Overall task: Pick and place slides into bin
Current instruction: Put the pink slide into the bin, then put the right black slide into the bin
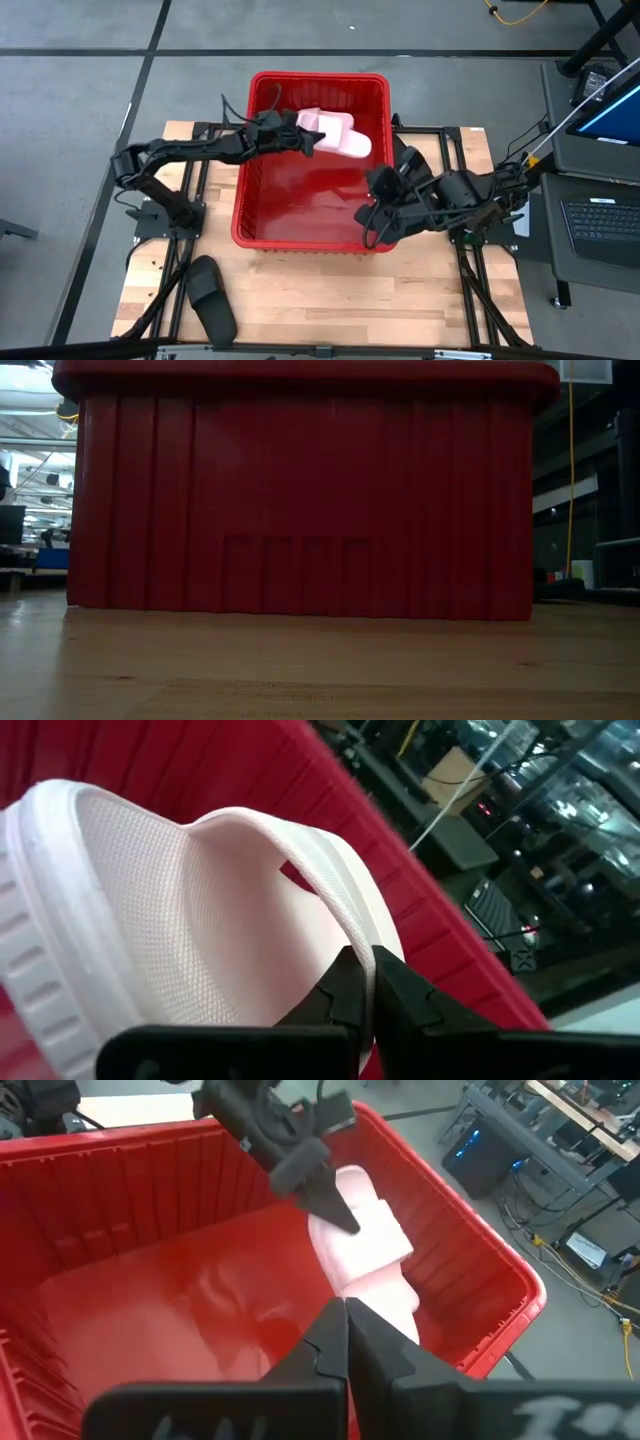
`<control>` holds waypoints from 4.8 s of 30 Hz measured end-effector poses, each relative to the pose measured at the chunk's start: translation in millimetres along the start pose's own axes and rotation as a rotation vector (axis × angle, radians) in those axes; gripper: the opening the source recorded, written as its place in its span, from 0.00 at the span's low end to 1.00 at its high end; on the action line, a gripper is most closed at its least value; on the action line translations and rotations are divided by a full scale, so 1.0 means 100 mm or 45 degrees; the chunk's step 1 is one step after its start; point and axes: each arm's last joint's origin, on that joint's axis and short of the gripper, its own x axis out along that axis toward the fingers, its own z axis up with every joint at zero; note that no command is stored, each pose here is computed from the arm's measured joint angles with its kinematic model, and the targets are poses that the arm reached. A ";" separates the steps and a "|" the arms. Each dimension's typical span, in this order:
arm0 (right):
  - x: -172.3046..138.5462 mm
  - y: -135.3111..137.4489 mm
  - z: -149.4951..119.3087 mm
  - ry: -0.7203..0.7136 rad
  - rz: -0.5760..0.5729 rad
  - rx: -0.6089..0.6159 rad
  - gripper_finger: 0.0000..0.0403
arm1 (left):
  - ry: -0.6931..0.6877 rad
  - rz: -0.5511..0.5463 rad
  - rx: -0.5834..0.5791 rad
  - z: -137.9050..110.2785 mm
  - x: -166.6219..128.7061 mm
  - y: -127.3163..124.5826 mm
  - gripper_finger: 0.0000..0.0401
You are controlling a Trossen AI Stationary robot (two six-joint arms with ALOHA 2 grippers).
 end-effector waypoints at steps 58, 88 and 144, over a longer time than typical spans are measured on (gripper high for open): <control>0.02 0.02 -0.02 -0.004 -0.020 -0.088 0.01 | -0.183 0.408 -0.391 -0.50 0.53 0.48 0.01; 0.02 0.02 -0.02 -0.003 -0.019 -0.091 0.01 | -0.184 0.617 -0.457 -0.61 0.48 0.53 0.05; 0.02 0.03 -0.02 0.022 0.020 -0.185 0.01 | -0.014 0.496 0.340 -0.28 -0.03 -0.01 0.33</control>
